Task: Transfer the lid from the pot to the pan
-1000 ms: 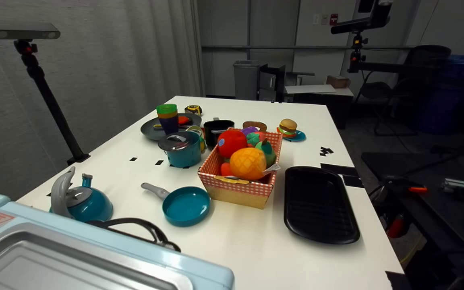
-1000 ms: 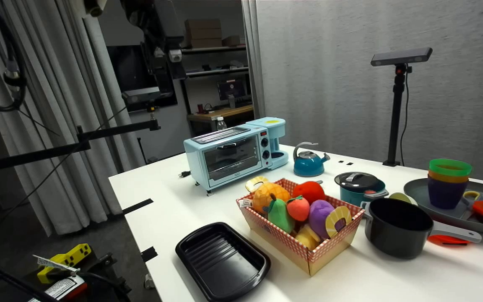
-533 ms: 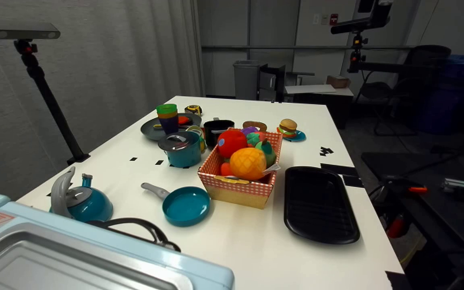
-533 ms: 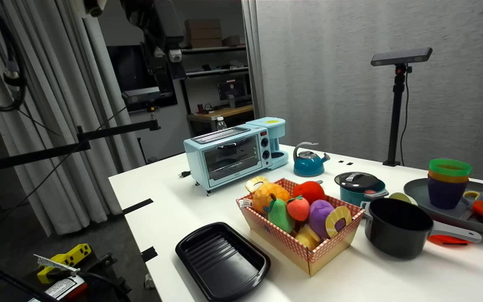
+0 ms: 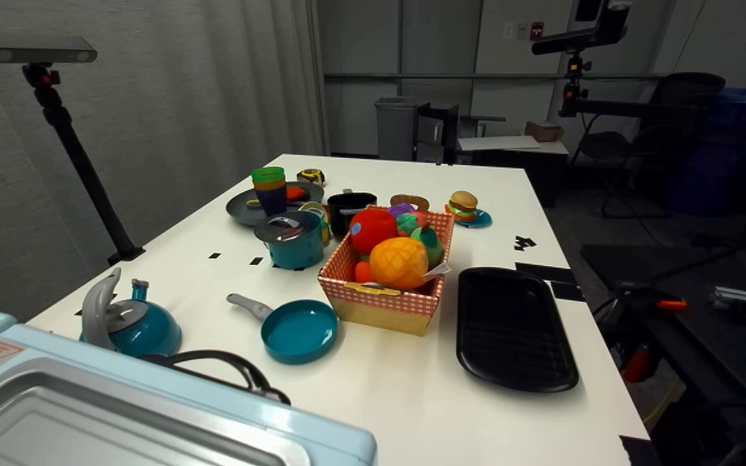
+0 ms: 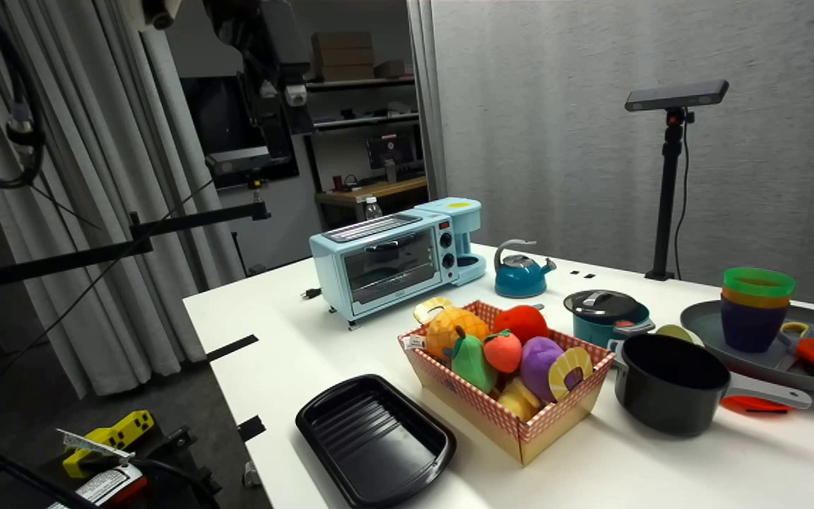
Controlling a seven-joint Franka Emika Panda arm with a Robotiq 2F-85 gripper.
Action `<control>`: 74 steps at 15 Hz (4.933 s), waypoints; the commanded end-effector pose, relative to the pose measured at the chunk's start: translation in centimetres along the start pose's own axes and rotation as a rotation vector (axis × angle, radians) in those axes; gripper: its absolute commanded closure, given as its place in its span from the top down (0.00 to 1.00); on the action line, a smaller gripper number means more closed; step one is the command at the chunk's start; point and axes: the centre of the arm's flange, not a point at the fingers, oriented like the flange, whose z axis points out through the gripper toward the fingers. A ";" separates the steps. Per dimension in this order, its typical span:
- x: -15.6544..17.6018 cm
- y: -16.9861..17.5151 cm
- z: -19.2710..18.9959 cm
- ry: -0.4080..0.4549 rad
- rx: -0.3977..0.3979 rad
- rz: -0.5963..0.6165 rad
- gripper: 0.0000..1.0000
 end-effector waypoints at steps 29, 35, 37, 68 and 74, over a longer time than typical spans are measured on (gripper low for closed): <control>15.4 -1.5 8.5 0.129 0.054 0.100 1.00; 20.8 -1.0 8.6 0.216 0.051 0.155 1.00; 22.4 -0.7 8.3 0.228 0.061 0.183 1.00; 30.6 -0.4 22.6 0.262 0.021 0.319 1.00; 32.5 -0.6 25.0 0.337 0.051 0.228 1.00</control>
